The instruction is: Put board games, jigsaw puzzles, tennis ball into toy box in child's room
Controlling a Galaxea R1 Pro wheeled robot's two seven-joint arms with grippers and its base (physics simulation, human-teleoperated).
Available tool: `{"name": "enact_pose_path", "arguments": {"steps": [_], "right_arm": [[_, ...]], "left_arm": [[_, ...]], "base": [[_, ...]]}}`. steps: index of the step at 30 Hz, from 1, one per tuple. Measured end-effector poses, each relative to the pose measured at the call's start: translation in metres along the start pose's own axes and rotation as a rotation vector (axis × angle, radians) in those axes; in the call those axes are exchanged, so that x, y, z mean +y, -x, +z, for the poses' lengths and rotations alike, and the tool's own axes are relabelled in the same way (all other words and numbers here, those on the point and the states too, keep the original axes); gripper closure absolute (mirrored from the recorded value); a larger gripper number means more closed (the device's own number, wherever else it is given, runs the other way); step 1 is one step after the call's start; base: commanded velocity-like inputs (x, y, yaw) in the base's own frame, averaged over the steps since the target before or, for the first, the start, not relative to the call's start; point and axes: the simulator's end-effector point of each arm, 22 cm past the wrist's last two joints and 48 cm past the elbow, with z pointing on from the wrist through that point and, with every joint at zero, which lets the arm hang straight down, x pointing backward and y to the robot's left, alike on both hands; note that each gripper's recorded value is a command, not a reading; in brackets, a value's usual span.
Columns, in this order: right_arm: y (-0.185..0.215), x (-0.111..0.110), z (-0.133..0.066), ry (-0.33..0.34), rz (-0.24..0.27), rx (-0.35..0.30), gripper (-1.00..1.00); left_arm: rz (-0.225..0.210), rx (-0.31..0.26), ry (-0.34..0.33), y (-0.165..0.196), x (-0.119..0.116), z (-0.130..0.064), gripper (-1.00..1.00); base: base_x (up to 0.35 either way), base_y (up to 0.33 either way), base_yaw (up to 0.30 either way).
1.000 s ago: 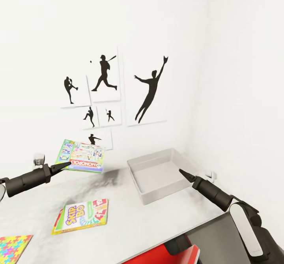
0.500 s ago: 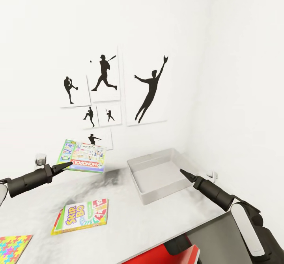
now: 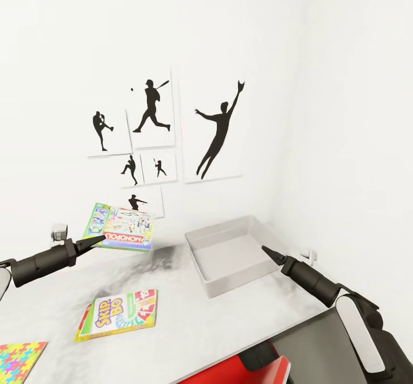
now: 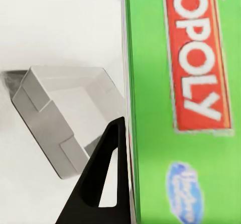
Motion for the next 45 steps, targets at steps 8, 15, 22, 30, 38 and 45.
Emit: {"name": "enact_pose_path", "arguments": {"steps": [8,15,22,30,38,45], "right_arm": [[-0.0001,-0.0001,0.0000,0.000,0.000,0.000,-1.00],[-0.0001,-0.0001,0.0000,0.000,0.000,0.000,-1.00],[-0.0001,0.0001,-0.0002,0.000,0.000,0.000,-1.00],[-0.0001,-0.0001,0.0000,0.000,0.000,0.000,-1.00],[0.0000,0.0000,0.0000,0.000,0.000,0.000,-1.00],[-0.0001,0.0001,0.0000,0.000,-0.001,0.000,-1.00]], "left_arm": [[0.000,0.000,0.000,0.0000,0.0000,0.0000,1.00],[0.000,0.000,0.000,0.0000,-0.0001,0.0000,1.00],[0.000,0.000,0.000,0.0000,-0.0002,-0.0001,1.00],[0.000,0.000,-0.001,0.0001,-0.0002,0.0000,1.00],[0.000,0.000,0.000,0.0000,0.0000,0.0000,1.00],[0.000,0.000,0.000,0.0000,0.0000,0.0000,1.00]], "base": [[0.054,0.000,0.000],[0.014,0.000,0.000],[0.105,0.000,0.000],[0.029,0.000,0.000],[0.002,0.000,0.000],[0.000,0.000,0.000]]}}
